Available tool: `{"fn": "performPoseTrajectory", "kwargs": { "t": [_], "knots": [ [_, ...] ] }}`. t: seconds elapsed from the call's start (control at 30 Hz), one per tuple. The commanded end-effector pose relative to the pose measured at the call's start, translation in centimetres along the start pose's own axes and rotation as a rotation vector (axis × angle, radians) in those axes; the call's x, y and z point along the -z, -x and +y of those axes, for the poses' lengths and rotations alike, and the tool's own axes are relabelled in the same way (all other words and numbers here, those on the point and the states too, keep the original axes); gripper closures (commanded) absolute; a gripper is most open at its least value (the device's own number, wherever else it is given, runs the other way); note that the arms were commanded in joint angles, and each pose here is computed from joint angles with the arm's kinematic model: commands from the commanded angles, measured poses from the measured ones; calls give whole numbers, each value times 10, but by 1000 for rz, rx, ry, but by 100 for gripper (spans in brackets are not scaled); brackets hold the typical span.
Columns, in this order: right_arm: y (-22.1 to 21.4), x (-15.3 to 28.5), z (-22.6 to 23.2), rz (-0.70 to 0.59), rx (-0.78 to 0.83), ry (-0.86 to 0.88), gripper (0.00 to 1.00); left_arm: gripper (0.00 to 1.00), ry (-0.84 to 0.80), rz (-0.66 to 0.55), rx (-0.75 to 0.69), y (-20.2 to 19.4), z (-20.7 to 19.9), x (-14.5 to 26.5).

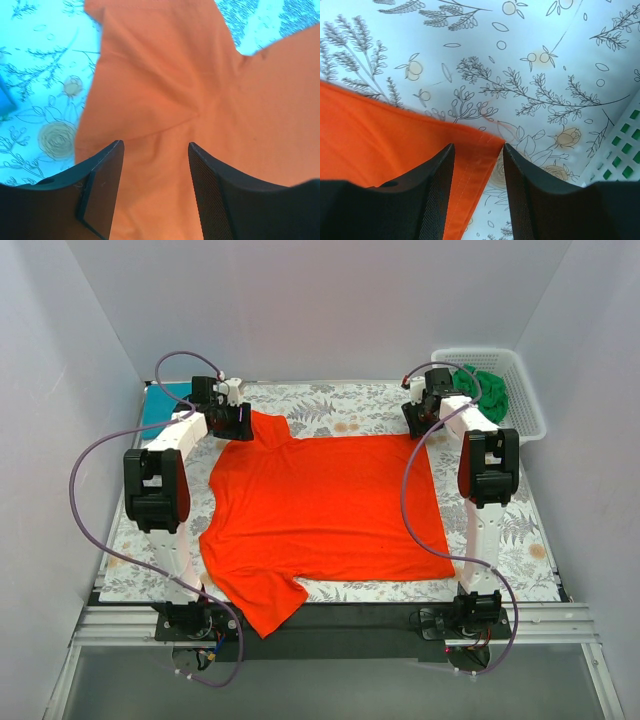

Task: Fold and stack the t-shirts
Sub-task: Fold the tshirt

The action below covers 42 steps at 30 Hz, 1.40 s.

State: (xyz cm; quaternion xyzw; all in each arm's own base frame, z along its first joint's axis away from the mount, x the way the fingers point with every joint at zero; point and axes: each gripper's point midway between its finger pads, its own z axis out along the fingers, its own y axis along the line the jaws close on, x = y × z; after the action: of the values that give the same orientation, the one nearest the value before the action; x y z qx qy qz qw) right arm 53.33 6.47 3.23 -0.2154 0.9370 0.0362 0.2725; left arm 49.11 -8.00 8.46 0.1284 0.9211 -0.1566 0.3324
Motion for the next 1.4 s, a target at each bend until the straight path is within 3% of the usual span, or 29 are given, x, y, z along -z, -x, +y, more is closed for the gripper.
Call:
{"fn": "performPoseTrajectory", "kwargs": {
  "t": [0.0,0.2,0.3,0.33,0.43,0.57,1.13,1.37],
  "knots": [
    [25,2,-17,-73,-19,-72,49,47,30,-51,-8,23,10,0],
    [17,-10,-13,-60,-28,-49,48,46,57,-30,12,19,23,-19],
    [10,-17,-8,-43,-35,-23,58,47,87,-25,29,20,31,-29],
    [8,-18,-6,-40,-35,-15,68,47,94,-23,33,20,33,-31],
    [3,-20,-2,-30,-32,4,85,46,116,-22,38,21,40,-37],
    [1,-21,2,-29,-20,26,99,47,155,-31,28,28,50,-43],
    [4,-17,6,-42,7,50,99,55,135,57,1,0,55,-65],
    [1,-19,6,-34,17,53,99,54,92,40,-13,13,53,-83]
  ]
}}
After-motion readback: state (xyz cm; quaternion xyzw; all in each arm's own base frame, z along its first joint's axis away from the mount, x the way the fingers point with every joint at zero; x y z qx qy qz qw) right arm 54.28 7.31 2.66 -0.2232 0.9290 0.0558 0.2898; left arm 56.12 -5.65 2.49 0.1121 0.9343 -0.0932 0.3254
